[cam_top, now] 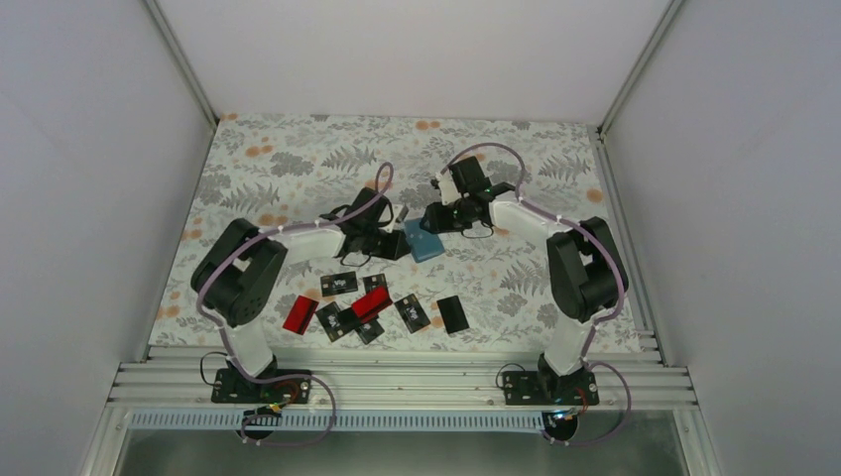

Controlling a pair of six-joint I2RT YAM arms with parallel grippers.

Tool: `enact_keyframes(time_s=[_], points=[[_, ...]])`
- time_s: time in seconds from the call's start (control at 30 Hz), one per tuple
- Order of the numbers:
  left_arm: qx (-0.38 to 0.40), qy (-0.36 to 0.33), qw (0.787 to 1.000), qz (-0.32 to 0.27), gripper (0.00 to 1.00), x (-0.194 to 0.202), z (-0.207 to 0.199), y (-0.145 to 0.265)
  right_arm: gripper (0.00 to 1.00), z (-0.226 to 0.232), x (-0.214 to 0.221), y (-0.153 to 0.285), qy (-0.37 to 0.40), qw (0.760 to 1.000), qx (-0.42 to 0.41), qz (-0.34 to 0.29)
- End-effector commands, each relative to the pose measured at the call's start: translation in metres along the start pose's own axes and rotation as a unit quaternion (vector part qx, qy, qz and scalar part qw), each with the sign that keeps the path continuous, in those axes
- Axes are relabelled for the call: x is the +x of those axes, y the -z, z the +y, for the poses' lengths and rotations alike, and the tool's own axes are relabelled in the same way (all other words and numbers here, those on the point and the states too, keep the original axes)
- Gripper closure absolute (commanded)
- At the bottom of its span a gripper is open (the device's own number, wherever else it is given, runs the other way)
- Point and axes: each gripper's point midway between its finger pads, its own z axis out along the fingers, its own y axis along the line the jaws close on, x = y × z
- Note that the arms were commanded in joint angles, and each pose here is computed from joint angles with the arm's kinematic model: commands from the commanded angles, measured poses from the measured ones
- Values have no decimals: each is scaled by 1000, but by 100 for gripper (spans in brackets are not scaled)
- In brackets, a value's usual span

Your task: Put the credit cards into the card holder

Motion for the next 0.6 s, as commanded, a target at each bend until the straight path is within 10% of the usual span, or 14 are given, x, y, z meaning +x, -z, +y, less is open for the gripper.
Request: enact_keyframes(time_s=[0.0, 0.57], points=[[-21, -6, 999, -47, 89, -32, -6, 39, 62, 32, -19, -4, 43, 996, -75, -15], [0, -1, 1000, -31, 89, -76, 12, 3, 74, 27, 1, -29, 33, 994, -101, 21]])
